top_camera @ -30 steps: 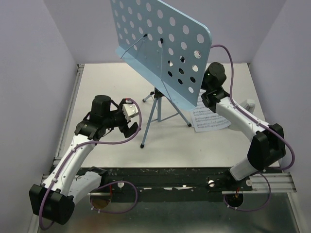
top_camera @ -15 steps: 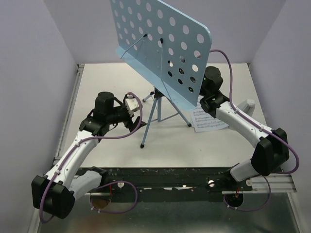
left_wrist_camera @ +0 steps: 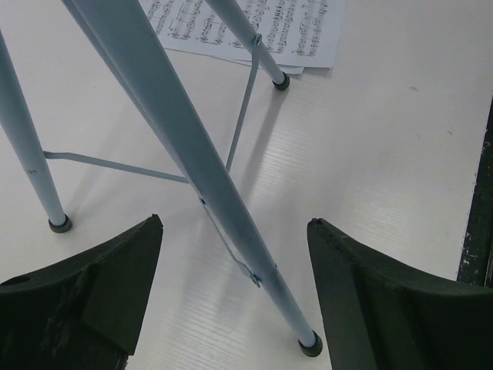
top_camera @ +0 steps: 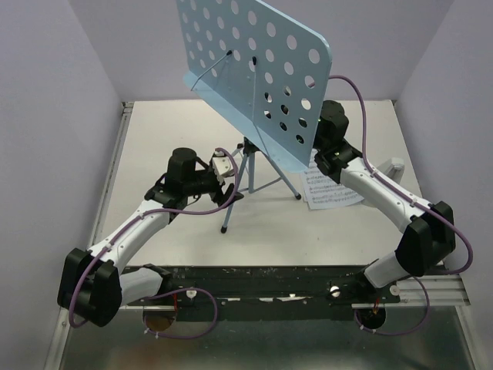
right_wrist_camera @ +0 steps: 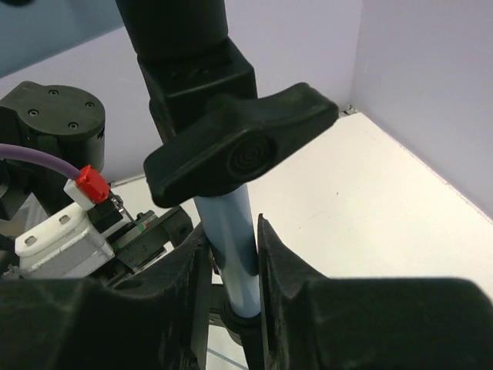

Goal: Pack up the instrument practice props

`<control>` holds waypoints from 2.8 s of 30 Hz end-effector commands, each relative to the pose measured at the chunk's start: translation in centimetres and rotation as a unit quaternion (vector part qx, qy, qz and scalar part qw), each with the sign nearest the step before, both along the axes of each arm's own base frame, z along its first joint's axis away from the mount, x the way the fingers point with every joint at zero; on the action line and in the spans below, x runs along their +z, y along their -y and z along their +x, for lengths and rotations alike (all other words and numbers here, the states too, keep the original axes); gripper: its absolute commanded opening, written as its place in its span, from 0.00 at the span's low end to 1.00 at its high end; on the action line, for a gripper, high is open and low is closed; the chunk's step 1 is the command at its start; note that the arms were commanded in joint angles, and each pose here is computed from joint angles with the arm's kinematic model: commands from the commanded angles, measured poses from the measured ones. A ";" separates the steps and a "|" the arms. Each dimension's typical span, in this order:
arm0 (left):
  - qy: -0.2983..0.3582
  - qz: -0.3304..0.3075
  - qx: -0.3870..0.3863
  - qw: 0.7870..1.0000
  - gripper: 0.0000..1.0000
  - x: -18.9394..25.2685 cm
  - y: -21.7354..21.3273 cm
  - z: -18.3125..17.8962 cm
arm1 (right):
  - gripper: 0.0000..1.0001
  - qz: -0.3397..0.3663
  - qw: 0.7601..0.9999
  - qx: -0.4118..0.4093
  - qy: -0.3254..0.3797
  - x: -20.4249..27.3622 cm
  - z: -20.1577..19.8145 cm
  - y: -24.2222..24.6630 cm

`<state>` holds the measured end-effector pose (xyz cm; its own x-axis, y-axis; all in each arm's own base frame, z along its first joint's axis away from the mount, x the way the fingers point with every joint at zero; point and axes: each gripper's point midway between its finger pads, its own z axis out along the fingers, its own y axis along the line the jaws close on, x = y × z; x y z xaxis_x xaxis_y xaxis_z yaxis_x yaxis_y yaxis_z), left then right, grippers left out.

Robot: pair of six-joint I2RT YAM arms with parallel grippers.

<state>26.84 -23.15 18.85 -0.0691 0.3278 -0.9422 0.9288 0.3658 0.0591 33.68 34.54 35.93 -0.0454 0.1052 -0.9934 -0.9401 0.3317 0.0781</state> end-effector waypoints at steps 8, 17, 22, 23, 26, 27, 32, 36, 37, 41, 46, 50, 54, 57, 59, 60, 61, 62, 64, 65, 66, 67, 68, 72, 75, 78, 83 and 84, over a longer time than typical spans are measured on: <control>0.018 -0.047 -0.046 0.998 0.27 2.7 2.3 0.1 | 0.01 -0.018 0.999 0.009 -0.031 -0.6 1.2 -1.0; 0.079 -0.022 -0.075 0.994 0.00 8.7 0.6 -2.8 | 0.00 0.040 0.996 -0.007 -0.077 5.6 4.2 -3.0; 0.116 -0.023 -0.095 0.988 0.00 13.0 0.1 -4.4 | 0.00 0.073 0.995 0.004 -0.074 9.3 4.5 -5.0; 0.117 -0.025 -0.099 0.988 0.00 13.6 0.0 -4.7 | 0.00 0.078 0.994 0.008 -0.075 9.8 4.3 -5.4; 0.111 -0.027 -0.106 0.988 0.00 15.0 -0.2 -5.5 | 0.00 0.086 0.993 0.015 -0.083 10.2 4.1 -6.5; 0.108 -0.025 -0.107 0.988 0.00 15.1 -0.3 -5.8 | 0.00 0.085 0.992 0.014 -0.093 9.7 4.2 -6.7; 0.092 -0.022 -0.102 0.990 0.00 15.1 -0.9 -7.0 | 0.00 0.072 0.985 -0.014 -0.156 5.9 5.2 -7.0; 0.073 -0.027 -0.098 0.992 0.00 14.9 -1.2 -7.8 | 0.00 0.062 0.979 -0.020 -0.193 3.5 5.3 -7.2; 0.069 -0.029 -0.097 0.992 0.00 14.9 -1.2 -7.9 | 0.00 0.057 0.978 -0.022 -0.202 2.6 5.3 -7.3; 0.054 -0.028 -0.095 0.994 0.00 14.3 -1.4 -8.3 | 0.00 0.044 0.972 -0.027 -0.229 0.1 5.3 -7.6; 0.046 -0.031 -0.095 0.994 0.00 14.2 -1.3 -8.4 | 0.00 0.038 0.969 -0.033 -0.242 -1.2 5.5 -7.8; 0.064 -0.041 -0.106 0.991 0.00 16.3 -1.1 -8.7 | 0.00 0.043 0.965 -0.031 -0.255 -0.9 5.1 -8.2; 0.079 -0.057 -0.121 0.988 0.00 18.9 -0.8 -9.0 | 0.00 0.054 0.965 -0.018 -0.254 0.5 4.3 -9.1; 0.075 -0.068 -0.128 0.987 0.00 20.0 -0.5 -9.2 | 0.00 0.056 0.963 -0.017 -0.262 0.4 4.2 -9.5; 0.077 -0.073 -0.128 0.986 0.00 20.6 -0.4 -9.1 | 0.00 0.056 0.961 -0.025 -0.271 -0.2 4.5 -9.5; 0.072 -0.073 -0.130 0.986 0.00 20.6 -0.3 -9.1 | 0.00 0.054 0.959 -0.036 -0.276 -0.7 4.8 -9.4; 0.069 -0.069 -0.130 0.987 0.00 20.3 -0.4 -8.9 | 0.00 0.053 0.957 -0.043 -0.281 -1.0 5.0 -9.3; 0.069 -0.063 -0.129 0.987 0.00 20.0 -0.4 -8.9 | 0.00 0.048 0.956 -0.048 -0.287 -1.8 5.1 -9.2; 0.068 -0.055 -0.128 0.988 0.00 19.2 -0.5 -8.9 | 0.00 0.040 0.953 -0.049 -0.295 -3.0 5.0 -9.2; 0.064 -0.051 -0.124 0.989 0.00 18.8 -0.6 -8.8 | 0.00 0.035 0.952 -0.049 -0.301 -3.8 4.9 -9.2; 0.061 -0.049 -0.122 0.989 0.00 18.5 -0.7 -8.8 | 0.00 0.031 0.950 -0.049 -0.305 -4.3 4.9 -9.2; 0.059 -0.044 -0.119 0.990 0.00 18.1 -0.8 -8.8 | 0.00 0.028 0.949 -0.051 -0.310 -4.9 4.9 -9.1; 0.057 -0.040 -0.116 0.991 0.00 17.6 -1.0 -8.8 | 0.00 0.023 0.948 -0.053 -0.313 -5.5 4.9 -9.1; 0.045 -0.014 -0.101 0.994 0.00 15.6 -1.6 -8.5 | 0.00 0.007 0.945 -0.059 -0.323 -7.9 5.2 -9.1; 0.044 -0.009 -0.092 0.995 0.00 15.7 -1.8 -8.4 | 0.00 0.002 0.946 -0.045 -0.322 -8.5 5.2 -9.7; 0.047 0.001 -0.086 0.995 0.00 16.2 -2.1 -8.3 | 0.00 0.008 0.945 -0.037 -0.324 -8.7 5.5 -10.5; 0.045 0.036 -0.083 0.995 0.00 16.5 -2.5 -7.9 | 0.00 0.019 0.941 -0.028 -0.336 -9.4 6.4 -11.6; 0.040 0.044 -0.085 0.995 0.00 16.3 -2.5 -7.8 | 0.00 0.020 0.940 -0.028 -0.340 -9.6 6.5 -11.7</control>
